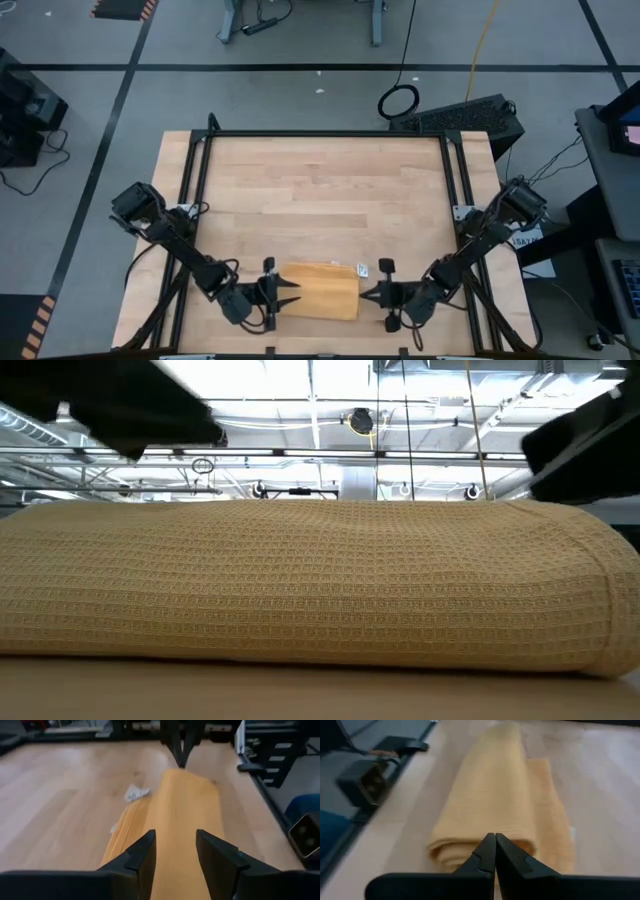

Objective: Roll towel
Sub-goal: Roll the yellow towel

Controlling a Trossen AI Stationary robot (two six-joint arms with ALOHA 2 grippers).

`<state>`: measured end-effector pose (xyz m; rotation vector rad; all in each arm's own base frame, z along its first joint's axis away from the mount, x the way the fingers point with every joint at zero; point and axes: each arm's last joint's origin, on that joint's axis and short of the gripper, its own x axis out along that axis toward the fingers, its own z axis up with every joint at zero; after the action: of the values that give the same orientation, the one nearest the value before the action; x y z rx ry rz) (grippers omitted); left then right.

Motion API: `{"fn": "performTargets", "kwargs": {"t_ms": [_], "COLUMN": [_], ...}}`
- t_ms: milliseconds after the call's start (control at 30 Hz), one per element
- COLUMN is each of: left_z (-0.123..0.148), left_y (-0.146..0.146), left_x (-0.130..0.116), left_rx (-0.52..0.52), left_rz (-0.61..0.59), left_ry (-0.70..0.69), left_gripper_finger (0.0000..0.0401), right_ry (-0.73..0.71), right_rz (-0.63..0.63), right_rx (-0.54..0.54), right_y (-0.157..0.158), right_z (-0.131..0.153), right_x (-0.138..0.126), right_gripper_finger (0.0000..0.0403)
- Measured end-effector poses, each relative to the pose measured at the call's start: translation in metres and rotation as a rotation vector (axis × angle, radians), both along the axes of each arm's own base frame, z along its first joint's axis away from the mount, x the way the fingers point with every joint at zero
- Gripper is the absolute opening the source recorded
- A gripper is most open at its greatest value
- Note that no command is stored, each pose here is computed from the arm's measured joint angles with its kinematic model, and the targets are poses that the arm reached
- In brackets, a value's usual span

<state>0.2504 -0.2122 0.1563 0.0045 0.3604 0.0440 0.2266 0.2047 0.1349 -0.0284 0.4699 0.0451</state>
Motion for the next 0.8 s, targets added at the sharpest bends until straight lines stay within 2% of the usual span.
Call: {"fn": "performTargets", "kwargs": {"t_ms": [100, 200, 400, 500, 633, 800], "left_z": [0.008, 0.008, 0.01, 0.007, 0.004, 0.0], "left_y": [-0.004, -0.004, -0.025, -0.031, -0.038, -0.038], "left_x": [0.004, 0.006, 0.004, -0.002, -0.013, -0.021], "left_rx": [-0.031, -0.067, -0.007, 0.023, 0.017, 0.047], "left_rz": [0.013, 0.047, -0.017, -0.051, -0.066, 0.005], "left_ry": [-0.006, 0.051, 0.051, 0.087, 0.125, 0.123], "left_gripper_finger": [0.0164, 0.0197, 0.0255, 0.026, 0.026, 0.026], "right_ry": [-0.024, -0.065, -0.038, -0.014, 0.002, -0.007], "right_rz": [0.014, 0.028, 0.099, 0.152, 0.176, 0.136], "right_rx": [0.053, 0.101, 0.087, 0.061, 0.042, 0.016], "right_y": [0.006, 0.012, 0.02, 0.023, 0.024, 0.022], "right_z": [0.001, 0.006, 0.004, 0.002, 0.001, 0.0], "right_x": [-0.006, -0.007, -0.016, -0.02, -0.022, -0.022], "right_gripper_finger": [0.0, 0.0, 0.0, 0.0005, 0.0032, 0.008]}}
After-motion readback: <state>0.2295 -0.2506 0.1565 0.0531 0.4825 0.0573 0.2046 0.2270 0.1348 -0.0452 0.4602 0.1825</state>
